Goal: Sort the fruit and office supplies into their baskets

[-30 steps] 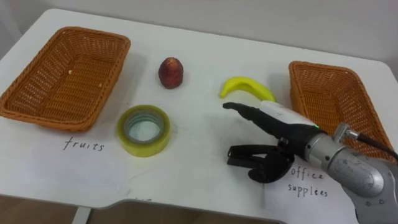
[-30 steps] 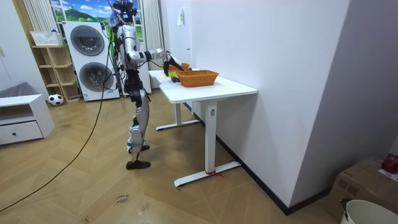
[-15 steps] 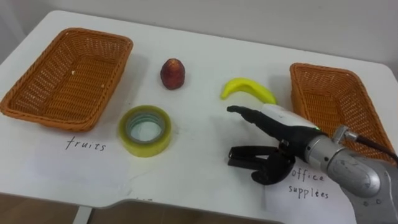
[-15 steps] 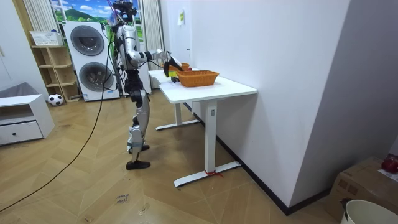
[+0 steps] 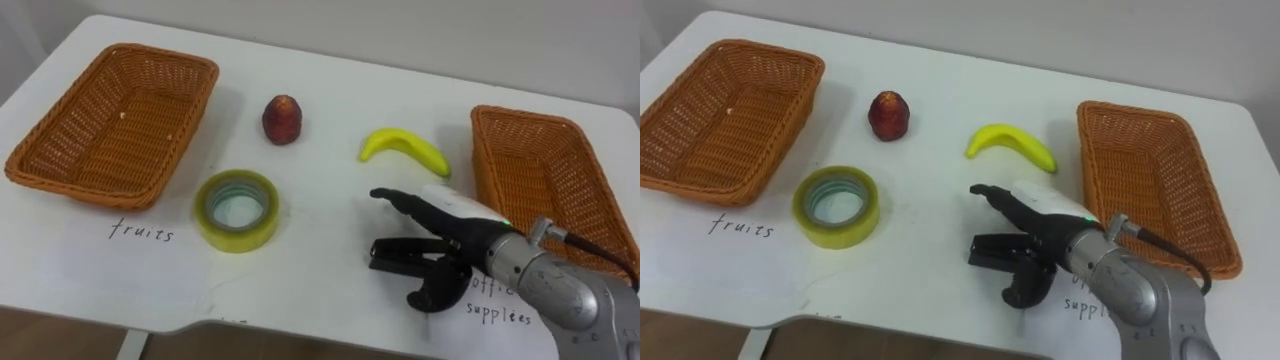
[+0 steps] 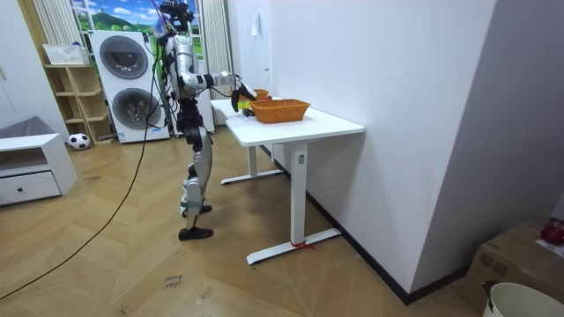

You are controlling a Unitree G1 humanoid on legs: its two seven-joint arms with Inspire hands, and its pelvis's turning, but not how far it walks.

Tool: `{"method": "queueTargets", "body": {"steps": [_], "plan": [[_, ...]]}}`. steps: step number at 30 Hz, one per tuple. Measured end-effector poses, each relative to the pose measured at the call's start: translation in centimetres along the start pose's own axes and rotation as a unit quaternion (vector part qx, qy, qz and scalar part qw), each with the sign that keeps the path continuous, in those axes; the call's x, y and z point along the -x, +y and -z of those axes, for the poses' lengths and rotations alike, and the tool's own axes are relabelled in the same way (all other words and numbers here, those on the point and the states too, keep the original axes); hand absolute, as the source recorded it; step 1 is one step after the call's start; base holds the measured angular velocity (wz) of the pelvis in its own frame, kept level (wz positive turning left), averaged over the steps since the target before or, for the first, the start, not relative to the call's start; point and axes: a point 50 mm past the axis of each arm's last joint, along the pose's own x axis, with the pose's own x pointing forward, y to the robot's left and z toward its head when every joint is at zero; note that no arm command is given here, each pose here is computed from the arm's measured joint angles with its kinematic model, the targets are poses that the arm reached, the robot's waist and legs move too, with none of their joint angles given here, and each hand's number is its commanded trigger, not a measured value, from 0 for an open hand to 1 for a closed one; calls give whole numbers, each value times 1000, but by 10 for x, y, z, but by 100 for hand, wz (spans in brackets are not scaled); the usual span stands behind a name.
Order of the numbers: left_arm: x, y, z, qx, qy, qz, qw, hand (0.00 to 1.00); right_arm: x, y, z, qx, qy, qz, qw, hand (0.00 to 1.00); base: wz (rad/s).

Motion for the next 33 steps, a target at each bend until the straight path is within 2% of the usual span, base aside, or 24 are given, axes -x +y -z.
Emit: {"method": "queueTargets", "body": {"steps": [8,15,33], "plan": [[0,-2,-1,-1,1,2,1000,0,-5,9,-6,-16,-6,-25,1000,0,0],[0,-2,-3,-3,3,9,1000,0,-7,15,-8,9,9,-42,999,0,0],[0,-3,-2,1,13,7,1000,0,-13,15,-4,5,28,-42,999,0,0]]}}
